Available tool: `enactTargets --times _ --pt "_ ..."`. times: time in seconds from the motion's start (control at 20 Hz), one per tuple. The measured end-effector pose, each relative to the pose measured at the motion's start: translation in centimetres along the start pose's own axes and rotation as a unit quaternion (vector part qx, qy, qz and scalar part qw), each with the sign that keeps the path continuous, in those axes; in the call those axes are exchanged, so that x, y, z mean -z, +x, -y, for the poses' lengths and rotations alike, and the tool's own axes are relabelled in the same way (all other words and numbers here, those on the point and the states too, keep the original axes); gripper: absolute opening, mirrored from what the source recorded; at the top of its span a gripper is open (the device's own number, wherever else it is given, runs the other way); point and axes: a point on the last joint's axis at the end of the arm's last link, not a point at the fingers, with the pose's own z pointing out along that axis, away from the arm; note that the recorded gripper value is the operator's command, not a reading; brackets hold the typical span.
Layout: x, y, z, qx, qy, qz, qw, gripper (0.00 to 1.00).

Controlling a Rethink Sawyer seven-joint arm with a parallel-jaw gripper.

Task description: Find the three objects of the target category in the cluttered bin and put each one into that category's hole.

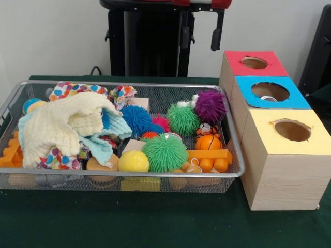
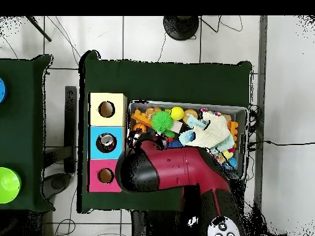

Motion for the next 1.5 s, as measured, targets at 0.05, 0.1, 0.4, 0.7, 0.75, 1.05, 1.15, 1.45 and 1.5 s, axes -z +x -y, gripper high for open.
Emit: enactTargets --times 0.05,0.1,0.4,0.7,0.75,1.05,1.15,1.45,1.5 --pt "-0.2 0.1 -0.1 0.000 0.000 -0.002 1.0000 1.00" --pt "-0.4 0.2 -0.1 0.001 -0.001 -0.004 1.0000 1.00" --pt "-2.9 1.5 -1.4 0.010 -0.005 -0.019 0.9998 1.00" --pt "-6.6 3.5 -3.6 0.025 -0.017 -0.021 0.9993 1.00" --pt "-6.9 3.6 -3.8 0.027 -0.017 -0.021 0.9993 1.00" --pt "-9.1 4.7 -5.0 0.037 -0.017 -0.021 0.9989 1.00" --pt "-9.4 4.8 -5.0 0.037 -0.017 -0.021 0.9989 1.00" --pt "-9.6 4.9 -4.4 0.035 -0.011 -0.023 0.9991 1.00" --pt "-9.6 4.9 -4.3 0.034 -0.011 -0.022 0.9991 1.00"
